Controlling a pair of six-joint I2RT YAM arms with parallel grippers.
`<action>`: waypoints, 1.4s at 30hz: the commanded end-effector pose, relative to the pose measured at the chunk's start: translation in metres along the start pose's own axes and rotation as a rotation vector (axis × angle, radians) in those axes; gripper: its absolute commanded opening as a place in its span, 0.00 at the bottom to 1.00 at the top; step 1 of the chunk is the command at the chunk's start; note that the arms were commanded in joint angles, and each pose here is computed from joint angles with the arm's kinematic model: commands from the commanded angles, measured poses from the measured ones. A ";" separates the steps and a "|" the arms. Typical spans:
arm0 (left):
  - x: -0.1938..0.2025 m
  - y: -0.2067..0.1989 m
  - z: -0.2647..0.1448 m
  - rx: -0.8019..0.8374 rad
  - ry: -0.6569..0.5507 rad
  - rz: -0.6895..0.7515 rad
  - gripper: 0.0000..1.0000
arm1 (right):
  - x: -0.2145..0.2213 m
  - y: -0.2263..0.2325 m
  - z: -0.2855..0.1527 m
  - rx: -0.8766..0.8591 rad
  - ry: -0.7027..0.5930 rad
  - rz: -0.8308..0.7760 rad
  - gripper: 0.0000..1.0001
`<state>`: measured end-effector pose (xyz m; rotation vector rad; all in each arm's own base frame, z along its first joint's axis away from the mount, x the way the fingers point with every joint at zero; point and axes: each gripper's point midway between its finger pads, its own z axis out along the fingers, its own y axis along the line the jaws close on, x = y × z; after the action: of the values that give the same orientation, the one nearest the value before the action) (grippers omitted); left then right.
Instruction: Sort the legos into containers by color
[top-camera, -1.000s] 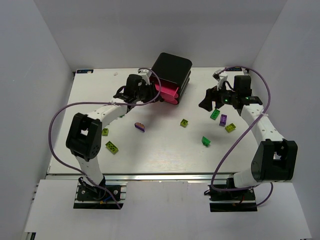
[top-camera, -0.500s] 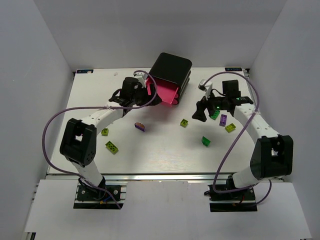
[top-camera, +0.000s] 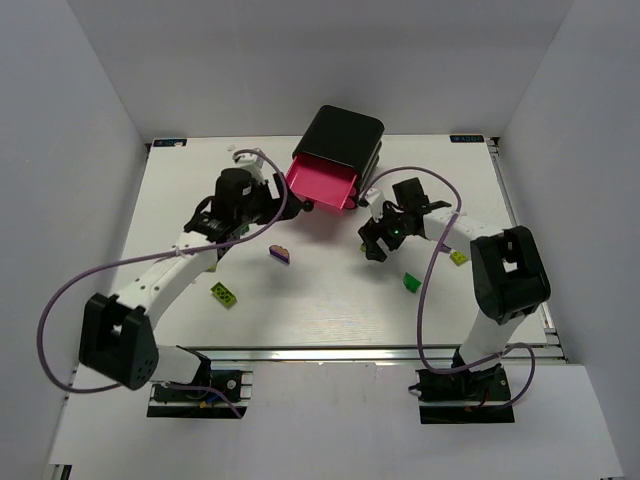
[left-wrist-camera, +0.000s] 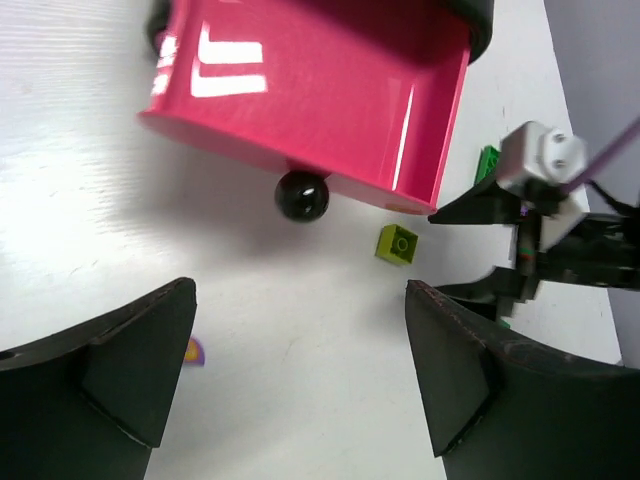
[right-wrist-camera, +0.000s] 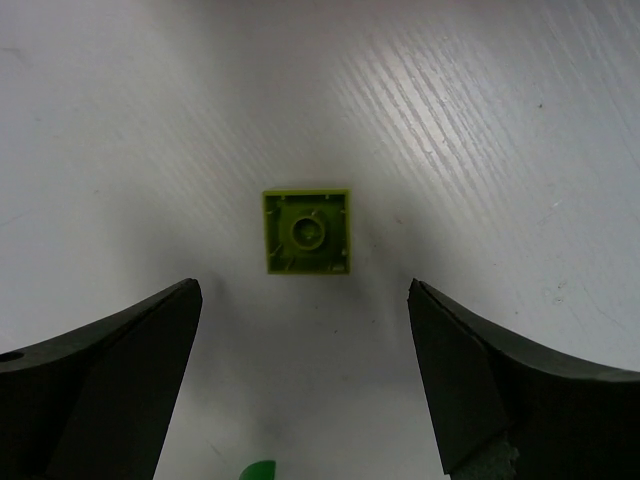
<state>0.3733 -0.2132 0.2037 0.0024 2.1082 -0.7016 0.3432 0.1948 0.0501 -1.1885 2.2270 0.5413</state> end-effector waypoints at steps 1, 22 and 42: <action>-0.003 0.031 -0.034 -0.185 -0.065 -0.073 0.96 | -0.011 -0.022 0.013 0.116 -0.003 -0.024 0.89; 0.117 0.144 -0.163 -0.823 -0.119 -0.635 0.91 | -0.003 -0.006 0.020 0.101 0.015 -0.062 0.15; 0.153 0.196 -0.116 -0.958 0.188 -0.469 0.95 | -0.222 0.015 -0.076 -0.017 -0.395 -0.171 0.01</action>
<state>0.2263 -0.0321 0.0366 -1.0725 2.4570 0.1527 0.3937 0.2834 0.2785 -1.1960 1.6612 0.6191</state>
